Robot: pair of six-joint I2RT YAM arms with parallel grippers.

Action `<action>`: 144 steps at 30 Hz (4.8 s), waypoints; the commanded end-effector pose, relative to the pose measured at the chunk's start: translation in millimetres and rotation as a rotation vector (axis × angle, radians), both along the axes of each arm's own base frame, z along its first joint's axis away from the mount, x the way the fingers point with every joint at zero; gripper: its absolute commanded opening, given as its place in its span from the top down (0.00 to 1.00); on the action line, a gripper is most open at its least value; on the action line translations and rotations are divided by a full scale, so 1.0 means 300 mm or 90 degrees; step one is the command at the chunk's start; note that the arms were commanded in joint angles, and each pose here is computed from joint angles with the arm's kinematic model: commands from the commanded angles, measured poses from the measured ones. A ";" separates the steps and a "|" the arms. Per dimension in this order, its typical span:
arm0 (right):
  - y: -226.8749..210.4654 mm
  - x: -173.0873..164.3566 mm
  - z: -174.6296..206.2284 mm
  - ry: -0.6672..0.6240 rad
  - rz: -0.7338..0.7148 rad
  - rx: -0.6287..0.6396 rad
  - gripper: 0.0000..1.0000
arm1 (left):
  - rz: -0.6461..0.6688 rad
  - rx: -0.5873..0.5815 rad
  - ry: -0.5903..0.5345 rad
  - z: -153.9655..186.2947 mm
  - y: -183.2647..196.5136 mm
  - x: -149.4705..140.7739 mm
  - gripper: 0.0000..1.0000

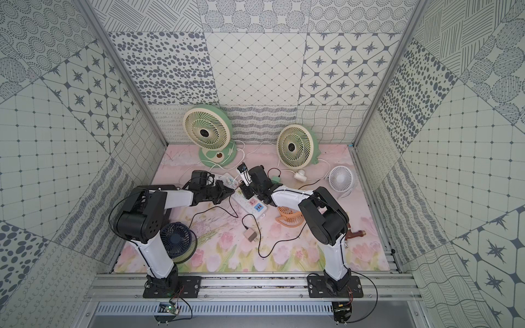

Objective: Unplug the desk fan from the power strip
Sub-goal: Remove the plug from the socket, then place the plug at the center of the board, then remove the plug from the socket.

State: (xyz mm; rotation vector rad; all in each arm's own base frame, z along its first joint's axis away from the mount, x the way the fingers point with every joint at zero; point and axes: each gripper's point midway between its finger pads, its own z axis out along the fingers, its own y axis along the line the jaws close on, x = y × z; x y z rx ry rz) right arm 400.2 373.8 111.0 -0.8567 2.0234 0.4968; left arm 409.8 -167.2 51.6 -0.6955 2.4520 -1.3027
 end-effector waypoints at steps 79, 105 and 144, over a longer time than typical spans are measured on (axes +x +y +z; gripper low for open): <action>0.153 -0.023 0.068 0.066 0.070 0.012 0.54 | 0.054 0.055 -0.013 0.111 0.130 -0.010 1.00; 0.179 0.123 -0.099 0.103 0.008 -0.020 0.63 | 0.054 0.043 0.003 0.079 0.119 0.012 1.00; 0.173 0.081 -0.122 0.111 0.032 -0.031 1.00 | 0.042 0.064 0.038 -0.018 0.064 0.083 1.00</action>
